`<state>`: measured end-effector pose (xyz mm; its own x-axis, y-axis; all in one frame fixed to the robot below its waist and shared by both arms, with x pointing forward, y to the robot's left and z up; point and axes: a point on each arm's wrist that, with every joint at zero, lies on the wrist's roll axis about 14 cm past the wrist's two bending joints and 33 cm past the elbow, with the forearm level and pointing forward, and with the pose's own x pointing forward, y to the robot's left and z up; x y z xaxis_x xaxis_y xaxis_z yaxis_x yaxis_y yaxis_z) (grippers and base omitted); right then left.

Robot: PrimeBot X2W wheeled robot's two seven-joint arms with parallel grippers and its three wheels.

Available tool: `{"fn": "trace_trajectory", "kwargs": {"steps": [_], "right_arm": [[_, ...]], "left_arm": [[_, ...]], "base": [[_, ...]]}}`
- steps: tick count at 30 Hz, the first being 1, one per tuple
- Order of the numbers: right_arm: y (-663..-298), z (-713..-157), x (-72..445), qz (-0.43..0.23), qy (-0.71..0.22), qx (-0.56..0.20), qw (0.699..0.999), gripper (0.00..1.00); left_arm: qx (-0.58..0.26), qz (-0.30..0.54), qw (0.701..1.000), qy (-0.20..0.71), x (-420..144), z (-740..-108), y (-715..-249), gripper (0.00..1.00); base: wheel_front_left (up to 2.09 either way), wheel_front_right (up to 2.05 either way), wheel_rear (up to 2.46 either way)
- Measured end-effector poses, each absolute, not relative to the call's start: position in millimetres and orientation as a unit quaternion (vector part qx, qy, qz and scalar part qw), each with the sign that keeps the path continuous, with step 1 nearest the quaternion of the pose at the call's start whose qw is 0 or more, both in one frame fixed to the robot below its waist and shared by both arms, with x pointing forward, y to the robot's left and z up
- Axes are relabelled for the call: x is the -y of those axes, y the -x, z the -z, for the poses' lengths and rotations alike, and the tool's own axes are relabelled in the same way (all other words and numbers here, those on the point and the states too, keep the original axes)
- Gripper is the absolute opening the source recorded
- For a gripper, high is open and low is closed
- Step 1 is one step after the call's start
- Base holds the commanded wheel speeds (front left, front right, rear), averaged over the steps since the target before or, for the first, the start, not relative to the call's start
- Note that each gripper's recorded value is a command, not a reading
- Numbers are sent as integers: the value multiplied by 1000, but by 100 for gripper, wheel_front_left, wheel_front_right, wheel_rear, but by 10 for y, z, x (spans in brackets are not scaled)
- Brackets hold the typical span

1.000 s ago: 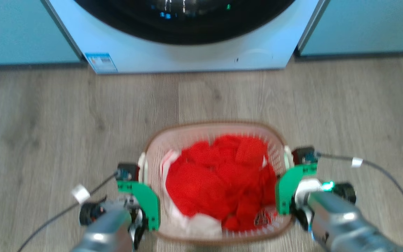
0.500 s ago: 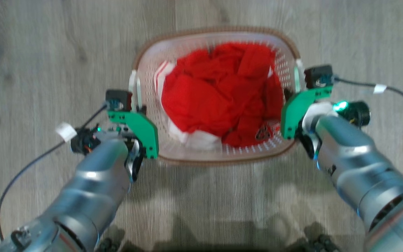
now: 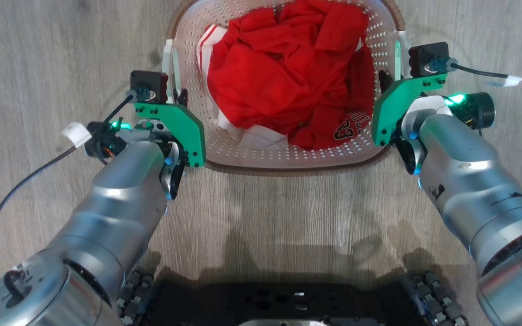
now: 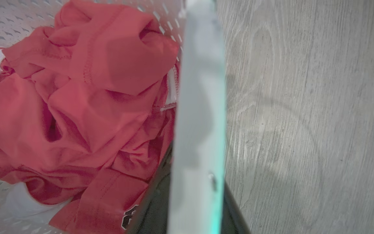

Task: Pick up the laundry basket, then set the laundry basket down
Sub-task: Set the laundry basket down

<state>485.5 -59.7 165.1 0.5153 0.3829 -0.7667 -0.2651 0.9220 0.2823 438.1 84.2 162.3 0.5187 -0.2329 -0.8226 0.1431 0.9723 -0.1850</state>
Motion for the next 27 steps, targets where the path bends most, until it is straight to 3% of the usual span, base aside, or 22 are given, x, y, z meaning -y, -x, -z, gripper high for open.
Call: {"fn": "trace_trajectory", "kwargs": {"steps": [27], "right_arm": [[-4780, -1240, 695, -168, -67, -475, 861, 0]], "left_arm": [[-490, 125, 862, 40, -764, -1299, -4383, 0]], "base": [[0, 0, 0]]}}
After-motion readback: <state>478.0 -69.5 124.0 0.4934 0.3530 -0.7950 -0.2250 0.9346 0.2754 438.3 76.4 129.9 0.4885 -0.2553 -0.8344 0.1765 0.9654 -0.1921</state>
